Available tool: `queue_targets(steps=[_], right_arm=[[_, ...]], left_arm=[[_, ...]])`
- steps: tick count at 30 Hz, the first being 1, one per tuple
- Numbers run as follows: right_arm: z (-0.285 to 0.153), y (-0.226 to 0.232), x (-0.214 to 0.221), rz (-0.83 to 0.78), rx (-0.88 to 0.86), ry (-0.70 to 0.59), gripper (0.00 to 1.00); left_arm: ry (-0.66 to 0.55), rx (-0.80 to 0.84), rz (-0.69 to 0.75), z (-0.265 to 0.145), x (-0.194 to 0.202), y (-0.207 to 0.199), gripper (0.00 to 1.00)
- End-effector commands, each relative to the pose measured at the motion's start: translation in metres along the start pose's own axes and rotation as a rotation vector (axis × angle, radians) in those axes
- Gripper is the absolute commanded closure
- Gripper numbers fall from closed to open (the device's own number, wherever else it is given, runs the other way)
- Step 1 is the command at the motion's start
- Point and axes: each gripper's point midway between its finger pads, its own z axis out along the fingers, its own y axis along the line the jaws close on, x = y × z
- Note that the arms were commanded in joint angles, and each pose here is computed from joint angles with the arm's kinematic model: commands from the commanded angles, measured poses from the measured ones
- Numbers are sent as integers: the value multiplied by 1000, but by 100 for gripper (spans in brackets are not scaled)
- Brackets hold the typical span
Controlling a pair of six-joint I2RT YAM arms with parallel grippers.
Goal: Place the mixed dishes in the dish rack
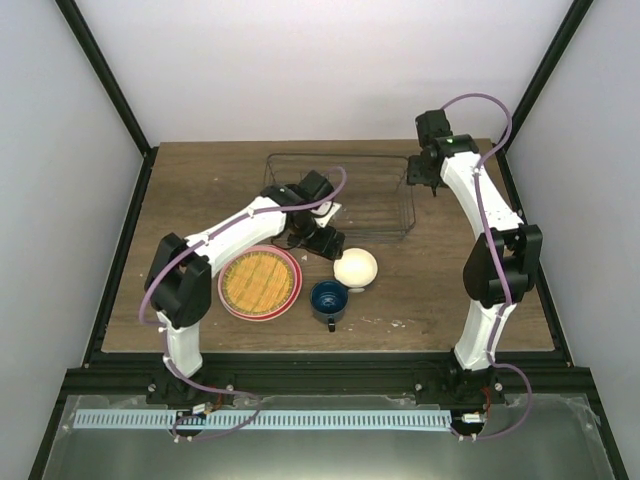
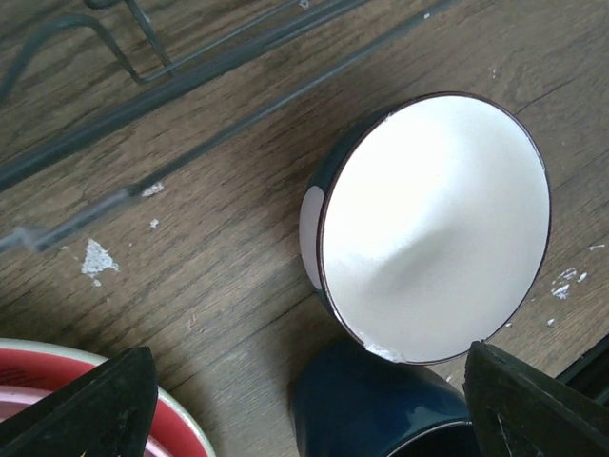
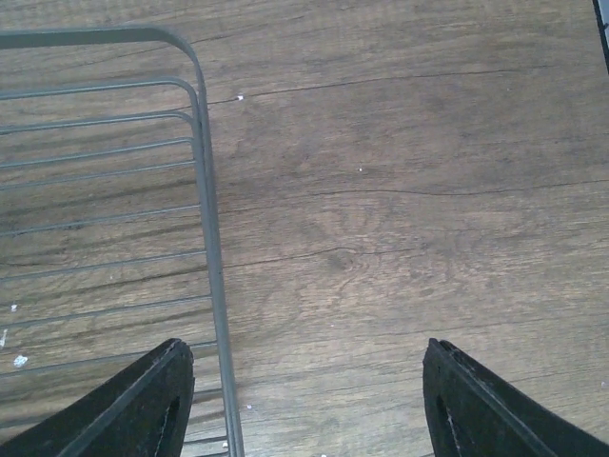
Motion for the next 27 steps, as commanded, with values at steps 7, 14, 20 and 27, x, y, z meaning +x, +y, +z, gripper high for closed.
queue_targets(steps=[7, 14, 20, 27], right_arm=[[6, 0, 9, -12, -4, 11, 32], [3, -5, 18, -12, 8, 20, 32], [-2, -10, 24, -10, 19, 18, 31], [-5, -12, 27, -13, 22, 18, 31]], left_arm=[[67, -45, 65, 40, 7, -16, 12], [49, -72, 140, 53, 6, -29, 12], [52, -89, 147, 67, 10, -24, 16], [41, -119, 156, 78, 9, -16, 22]])
